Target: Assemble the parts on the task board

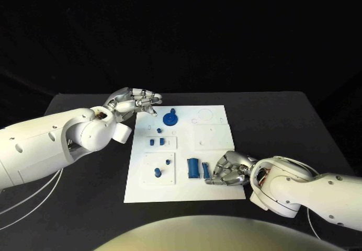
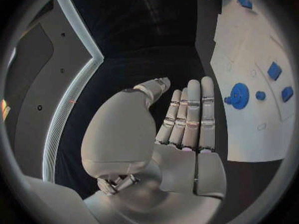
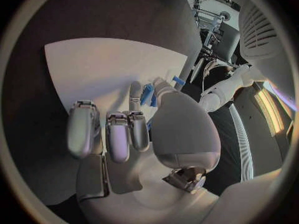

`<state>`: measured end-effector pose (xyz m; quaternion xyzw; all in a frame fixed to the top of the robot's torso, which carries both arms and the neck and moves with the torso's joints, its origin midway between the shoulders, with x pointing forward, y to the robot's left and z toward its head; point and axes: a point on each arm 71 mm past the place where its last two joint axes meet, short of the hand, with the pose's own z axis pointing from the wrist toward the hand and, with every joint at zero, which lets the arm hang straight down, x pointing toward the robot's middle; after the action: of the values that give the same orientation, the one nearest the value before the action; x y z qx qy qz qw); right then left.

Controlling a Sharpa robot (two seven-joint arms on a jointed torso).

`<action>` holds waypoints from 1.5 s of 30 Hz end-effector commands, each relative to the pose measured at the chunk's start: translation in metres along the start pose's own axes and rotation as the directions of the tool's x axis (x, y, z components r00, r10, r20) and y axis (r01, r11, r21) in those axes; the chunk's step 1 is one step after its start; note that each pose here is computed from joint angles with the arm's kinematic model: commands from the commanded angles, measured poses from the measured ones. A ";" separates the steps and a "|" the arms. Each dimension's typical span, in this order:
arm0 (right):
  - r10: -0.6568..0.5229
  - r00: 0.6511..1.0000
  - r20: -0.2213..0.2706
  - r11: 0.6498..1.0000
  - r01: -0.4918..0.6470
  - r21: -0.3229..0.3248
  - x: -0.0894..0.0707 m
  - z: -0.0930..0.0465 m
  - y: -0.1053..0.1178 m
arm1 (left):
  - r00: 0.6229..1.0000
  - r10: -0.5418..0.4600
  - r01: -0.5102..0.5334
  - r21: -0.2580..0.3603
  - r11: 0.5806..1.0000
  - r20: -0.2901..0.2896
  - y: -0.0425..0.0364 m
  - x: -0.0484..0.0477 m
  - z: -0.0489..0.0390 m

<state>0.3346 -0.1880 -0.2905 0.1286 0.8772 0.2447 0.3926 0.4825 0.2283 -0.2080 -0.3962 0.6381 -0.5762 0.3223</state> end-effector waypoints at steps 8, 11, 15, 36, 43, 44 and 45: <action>0.005 1.000 -0.018 1.000 -0.005 -0.008 0.002 0.000 0.000 | 1.000 -0.001 0.001 0.003 1.000 -0.019 -0.0007 0.0020 0.0004; 0.006 1.000 -0.016 1.000 -0.006 -0.008 0.001 0.000 0.000 | 1.000 -0.001 0.001 0.003 1.000 -0.019 -0.0007 0.0021 0.0005; 0.008 1.000 -0.013 1.000 -0.008 -0.008 0.001 0.000 -0.001 | 1.000 -0.001 0.001 0.003 1.000 -0.019 -0.0006 0.0020 0.0005; 0.001 1.000 -0.007 1.000 -0.001 0.003 -0.003 0.009 -0.004 | 1.000 0.000 0.000 0.002 1.000 -0.021 -0.0005 0.0024 0.0008; -0.009 1.000 -0.015 1.000 0.009 0.007 -0.004 0.014 -0.005 | 1.000 0.001 -0.001 0.001 1.000 -0.022 -0.0004 0.0026 0.0009; -0.011 1.000 -0.016 1.000 0.011 0.008 -0.005 0.014 -0.005 | 1.000 0.001 -0.001 0.001 1.000 -0.022 -0.0004 0.0026 0.0009; -0.012 1.000 -0.018 1.000 0.012 0.009 -0.005 0.014 -0.005 | 1.000 0.001 -0.001 0.001 1.000 -0.022 -0.0004 0.0026 0.0009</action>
<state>0.3482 -0.1893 -0.2962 0.1301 0.8774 0.2423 0.3931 0.4827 0.2282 -0.2085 -0.3955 0.6404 -0.5746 0.3215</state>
